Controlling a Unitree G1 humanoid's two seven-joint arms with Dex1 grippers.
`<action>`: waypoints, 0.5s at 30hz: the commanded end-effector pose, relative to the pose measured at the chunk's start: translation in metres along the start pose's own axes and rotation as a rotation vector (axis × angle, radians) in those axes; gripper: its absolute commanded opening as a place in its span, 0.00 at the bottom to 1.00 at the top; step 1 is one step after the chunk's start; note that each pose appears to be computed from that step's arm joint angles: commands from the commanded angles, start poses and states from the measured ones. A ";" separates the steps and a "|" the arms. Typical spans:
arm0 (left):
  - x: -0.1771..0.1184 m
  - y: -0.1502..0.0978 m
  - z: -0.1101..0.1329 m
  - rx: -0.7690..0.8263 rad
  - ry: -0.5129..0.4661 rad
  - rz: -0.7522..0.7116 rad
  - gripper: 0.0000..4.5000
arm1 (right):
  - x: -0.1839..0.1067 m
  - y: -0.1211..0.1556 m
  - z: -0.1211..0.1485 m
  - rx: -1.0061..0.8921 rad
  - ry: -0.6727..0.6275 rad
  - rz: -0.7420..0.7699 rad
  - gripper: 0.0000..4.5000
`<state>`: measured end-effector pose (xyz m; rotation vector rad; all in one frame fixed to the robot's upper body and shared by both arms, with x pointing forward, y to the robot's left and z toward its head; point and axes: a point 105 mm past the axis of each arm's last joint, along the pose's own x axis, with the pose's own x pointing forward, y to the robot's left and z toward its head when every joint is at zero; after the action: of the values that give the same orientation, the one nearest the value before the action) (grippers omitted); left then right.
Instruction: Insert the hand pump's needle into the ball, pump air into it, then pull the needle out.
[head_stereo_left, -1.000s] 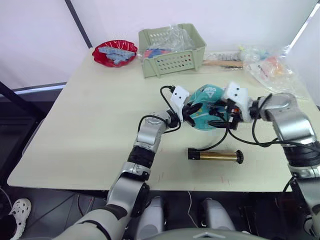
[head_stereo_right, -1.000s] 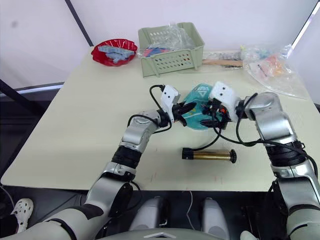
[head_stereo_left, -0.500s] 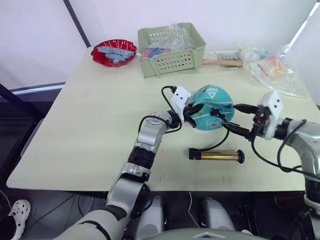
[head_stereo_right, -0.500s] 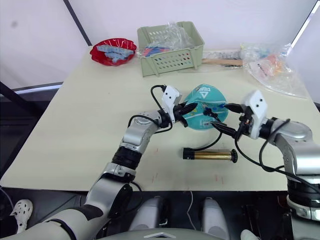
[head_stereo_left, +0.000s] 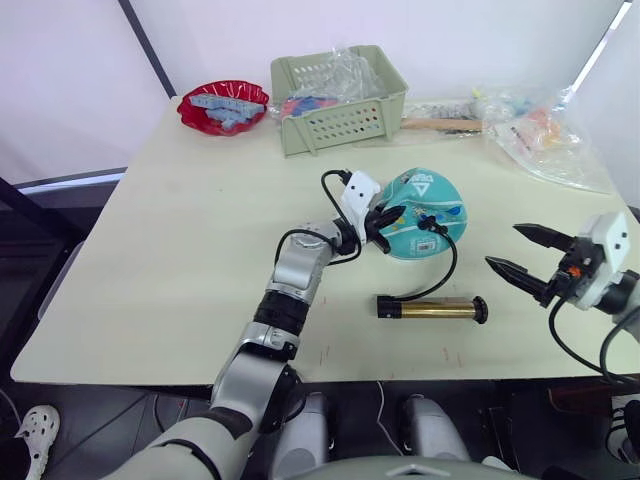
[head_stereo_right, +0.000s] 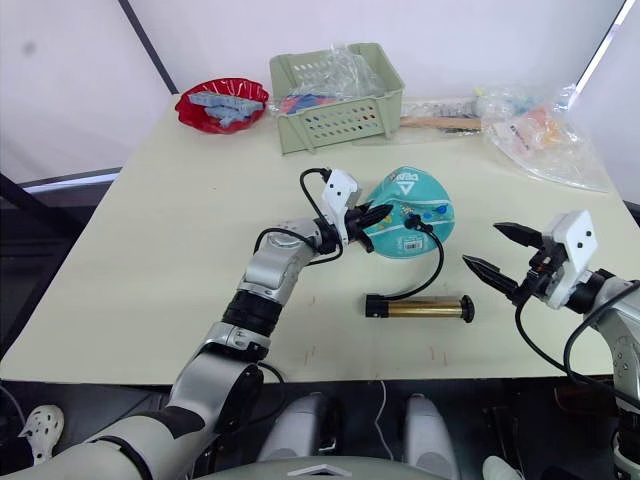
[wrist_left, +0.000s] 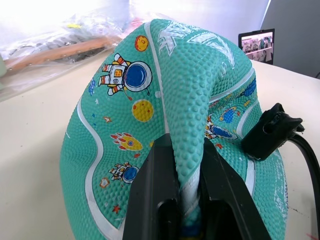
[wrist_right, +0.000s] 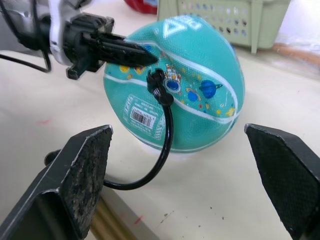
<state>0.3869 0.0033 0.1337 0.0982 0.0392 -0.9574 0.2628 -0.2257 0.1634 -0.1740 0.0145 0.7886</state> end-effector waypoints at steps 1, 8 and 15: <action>0.005 -0.011 -0.013 -0.026 0.042 -0.037 0.01 | -0.014 0.002 0.008 -0.079 -0.035 0.037 0.99; 0.002 -0.012 -0.015 -0.020 0.045 -0.040 0.01 | -0.045 -0.002 -0.008 -0.062 -0.055 0.016 0.99; 0.002 -0.012 -0.013 -0.017 0.044 -0.043 0.01 | -0.066 -0.005 -0.018 -0.095 -0.085 -0.017 0.99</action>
<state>0.3849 0.0026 0.1327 0.0995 0.0401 -0.9639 0.2237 -0.2719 0.1390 -0.1907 -0.0453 0.7977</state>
